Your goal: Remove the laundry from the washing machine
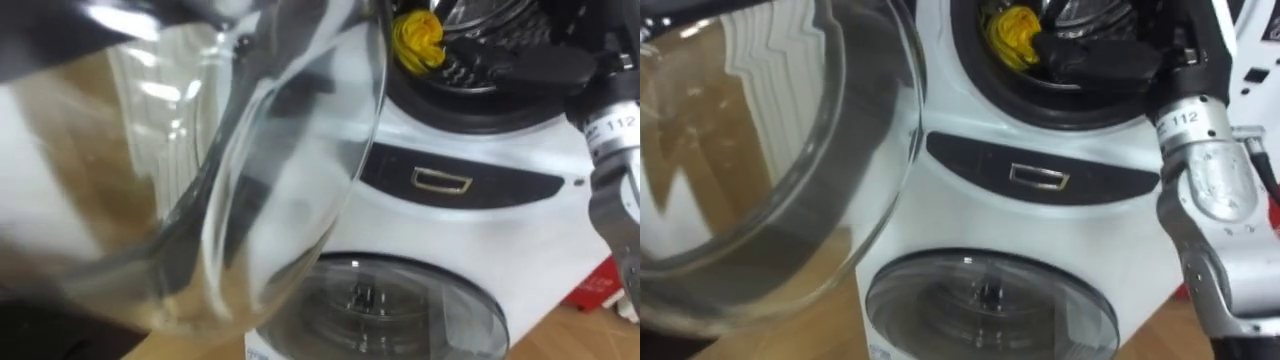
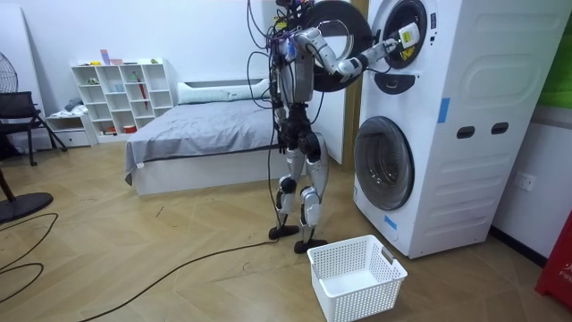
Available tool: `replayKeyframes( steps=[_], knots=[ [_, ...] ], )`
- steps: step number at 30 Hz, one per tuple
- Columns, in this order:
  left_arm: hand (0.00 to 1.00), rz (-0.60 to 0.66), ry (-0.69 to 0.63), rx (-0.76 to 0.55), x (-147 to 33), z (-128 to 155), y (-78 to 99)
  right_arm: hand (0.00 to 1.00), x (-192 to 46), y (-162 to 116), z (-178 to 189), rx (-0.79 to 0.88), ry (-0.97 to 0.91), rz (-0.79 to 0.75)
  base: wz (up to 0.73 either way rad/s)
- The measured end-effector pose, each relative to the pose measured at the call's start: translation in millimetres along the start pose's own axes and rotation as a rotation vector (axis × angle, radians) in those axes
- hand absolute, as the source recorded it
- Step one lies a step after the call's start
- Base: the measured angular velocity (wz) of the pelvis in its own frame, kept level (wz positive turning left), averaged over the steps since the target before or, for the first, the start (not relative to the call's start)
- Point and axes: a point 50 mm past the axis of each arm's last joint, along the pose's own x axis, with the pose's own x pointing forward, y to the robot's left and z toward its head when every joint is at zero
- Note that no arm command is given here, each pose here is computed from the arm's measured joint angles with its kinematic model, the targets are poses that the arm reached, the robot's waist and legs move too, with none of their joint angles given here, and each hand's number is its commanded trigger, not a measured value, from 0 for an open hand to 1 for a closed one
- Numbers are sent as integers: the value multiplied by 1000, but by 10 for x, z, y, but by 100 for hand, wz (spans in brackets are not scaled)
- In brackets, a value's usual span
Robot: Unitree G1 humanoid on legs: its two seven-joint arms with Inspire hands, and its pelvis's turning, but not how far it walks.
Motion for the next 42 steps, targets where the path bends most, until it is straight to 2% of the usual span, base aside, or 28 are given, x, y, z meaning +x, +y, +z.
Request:
replayKeyframes(
  steps=[6, 12, 18, 28, 35, 42],
  knots=[
    [0, 6, 1, 21, -1, -1, 17, 0, 40, -86, -137, -145, 60, 37, 0],
    [0, 28, 13, 32, 6, -23, 110, 0, 41, -200, -359, -204, 155, 53, 7],
    [0, 24, 55, 43, -8, -115, 98, 0, 170, -168, -451, -266, 228, 108, 1],
    [0, 32, 59, 37, -17, -115, 118, 0, 272, -179, -376, -332, 237, 109, 3],
    [0, 35, 111, 35, -33, -211, 125, 0, 343, -154, -338, -359, 265, 121, 0],
    [0, 44, 99, 31, -38, -185, 152, 0, 457, -109, -427, -412, 341, 136, 1]
  ],
)
